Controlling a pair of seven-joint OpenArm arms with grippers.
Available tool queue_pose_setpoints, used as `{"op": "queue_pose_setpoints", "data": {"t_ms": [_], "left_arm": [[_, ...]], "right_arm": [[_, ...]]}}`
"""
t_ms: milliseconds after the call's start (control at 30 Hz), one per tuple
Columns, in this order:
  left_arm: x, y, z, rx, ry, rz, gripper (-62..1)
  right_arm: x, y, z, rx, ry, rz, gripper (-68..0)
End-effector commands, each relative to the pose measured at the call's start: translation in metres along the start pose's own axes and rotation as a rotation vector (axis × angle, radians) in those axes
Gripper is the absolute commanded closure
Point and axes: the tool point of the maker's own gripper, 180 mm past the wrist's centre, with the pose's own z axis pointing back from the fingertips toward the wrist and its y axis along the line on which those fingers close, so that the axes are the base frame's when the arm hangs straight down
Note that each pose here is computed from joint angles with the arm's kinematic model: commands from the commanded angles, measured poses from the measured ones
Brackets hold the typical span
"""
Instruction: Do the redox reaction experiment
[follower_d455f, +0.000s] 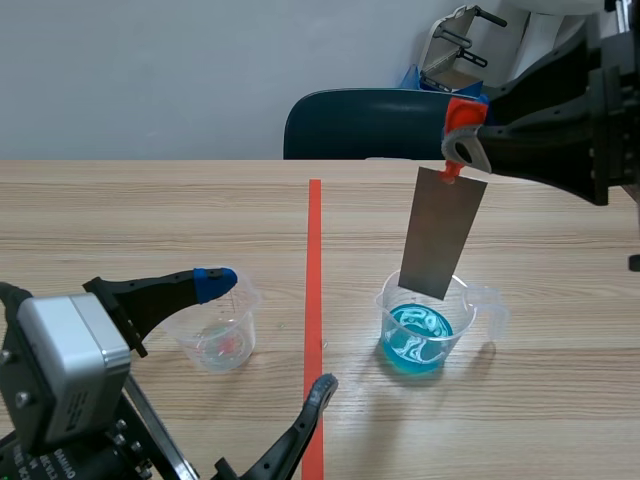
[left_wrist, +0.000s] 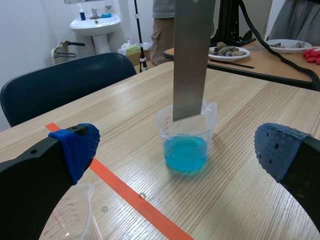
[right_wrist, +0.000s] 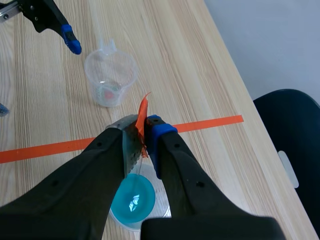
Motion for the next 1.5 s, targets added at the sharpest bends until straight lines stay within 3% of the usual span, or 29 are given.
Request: {"op": "queue_pose_setpoints", "data": {"t_ms": [0, 467, 1467], "left_arm": [[0.009, -0.001, -0.002, -0.001, -0.034, 0.004, -62.3], [0.009, -0.001, -0.002, -0.001, -0.034, 0.004, -62.3], [0.009, -0.001, -0.002, -0.001, -0.034, 0.004, -62.3]], "right_arm": [[0.012, -0.004, 0.004, -0.002, -0.015, 0.028, -0.6], [0.035, -0.002, 0.007, 0.003, -0.037, 0.032, -0.6], [0.035, 0.001, 0.007, 0.010, -0.028, 0.032, -0.6]]}}
